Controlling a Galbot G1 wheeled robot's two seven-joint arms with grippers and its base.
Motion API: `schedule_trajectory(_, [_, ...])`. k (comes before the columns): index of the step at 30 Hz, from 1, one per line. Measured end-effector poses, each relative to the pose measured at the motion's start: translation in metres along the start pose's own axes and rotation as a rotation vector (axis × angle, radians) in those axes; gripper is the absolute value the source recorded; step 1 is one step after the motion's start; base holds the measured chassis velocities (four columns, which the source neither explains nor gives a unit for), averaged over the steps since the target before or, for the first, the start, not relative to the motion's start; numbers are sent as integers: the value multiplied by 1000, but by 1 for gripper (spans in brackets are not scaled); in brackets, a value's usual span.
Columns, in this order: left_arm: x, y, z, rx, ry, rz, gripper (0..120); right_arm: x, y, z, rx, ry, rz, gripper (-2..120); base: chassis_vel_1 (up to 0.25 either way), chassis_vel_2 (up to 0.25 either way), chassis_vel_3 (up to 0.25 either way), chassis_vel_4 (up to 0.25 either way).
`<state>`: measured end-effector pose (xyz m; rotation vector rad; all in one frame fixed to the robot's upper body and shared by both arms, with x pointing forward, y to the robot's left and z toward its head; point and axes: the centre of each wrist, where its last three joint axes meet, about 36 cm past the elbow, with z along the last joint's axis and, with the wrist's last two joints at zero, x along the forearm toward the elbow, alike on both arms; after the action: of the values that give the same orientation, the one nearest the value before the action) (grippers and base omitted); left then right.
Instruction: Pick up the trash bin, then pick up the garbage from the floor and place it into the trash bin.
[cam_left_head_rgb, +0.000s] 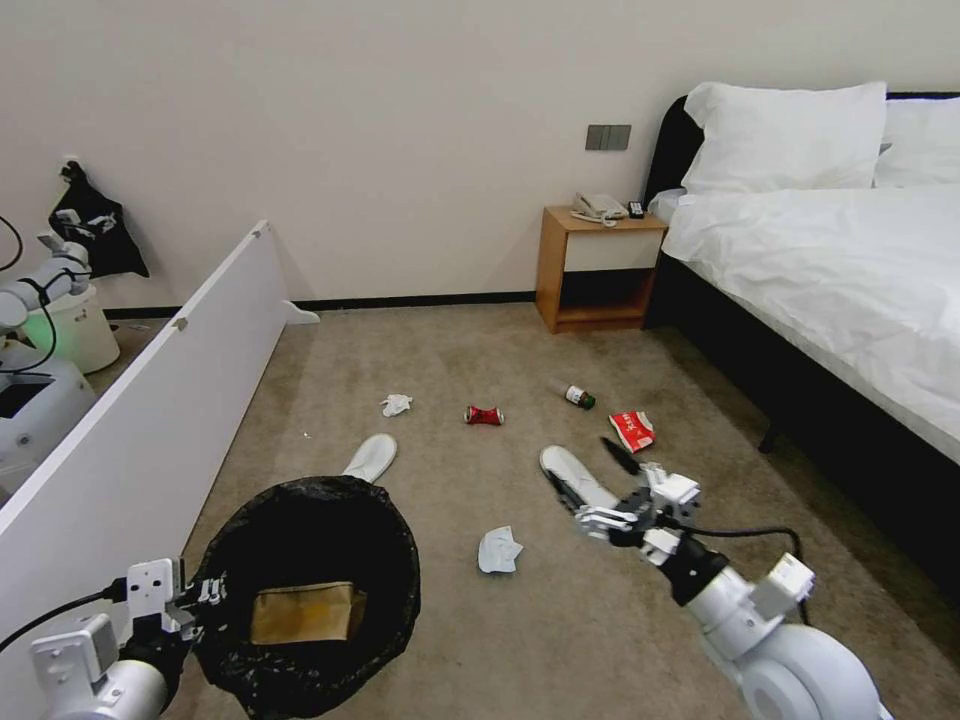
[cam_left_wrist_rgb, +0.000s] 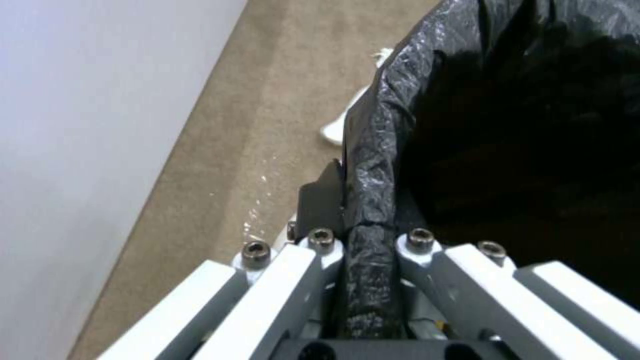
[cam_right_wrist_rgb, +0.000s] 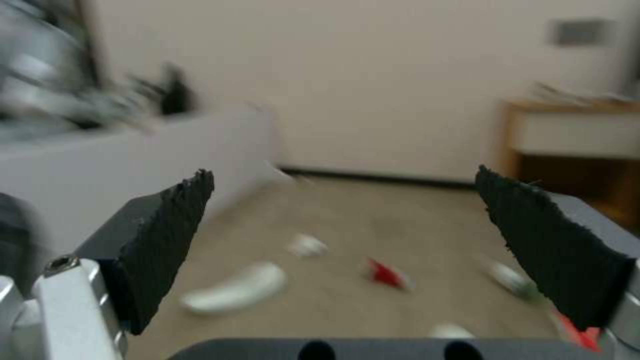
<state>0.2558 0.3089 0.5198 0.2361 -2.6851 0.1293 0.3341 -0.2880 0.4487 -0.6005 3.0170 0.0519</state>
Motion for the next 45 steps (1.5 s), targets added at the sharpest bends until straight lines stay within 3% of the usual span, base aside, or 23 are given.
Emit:
schedule_trajectory(4, [-3,2,2,3,-4,-19,3,17,-7,19,45,68,120,100,0,0,0,0])
schedule_trajectory(6, [-5,3,5,3,0,-29,3,35,-7,46,60,100,199,100,0,0,0,0])
schedule_trajectory(15, [-7,7,10,2,23,-40,3,70,8,90,94,189,303,100,0,0,0,0])
schedule_trajectory(28, [-10,22,21,49,51,-90,3,79,20,112,76,212,285,100,0,0,0,0])
schedule_trajectory(33, [-9,28,22,81,49,-107,3,83,24,119,66,223,265,100,0,0,0,0])
schedule_trajectory(45, [-7,41,22,83,57,-137,3,82,26,121,54,224,247,100,0,0,0,0])
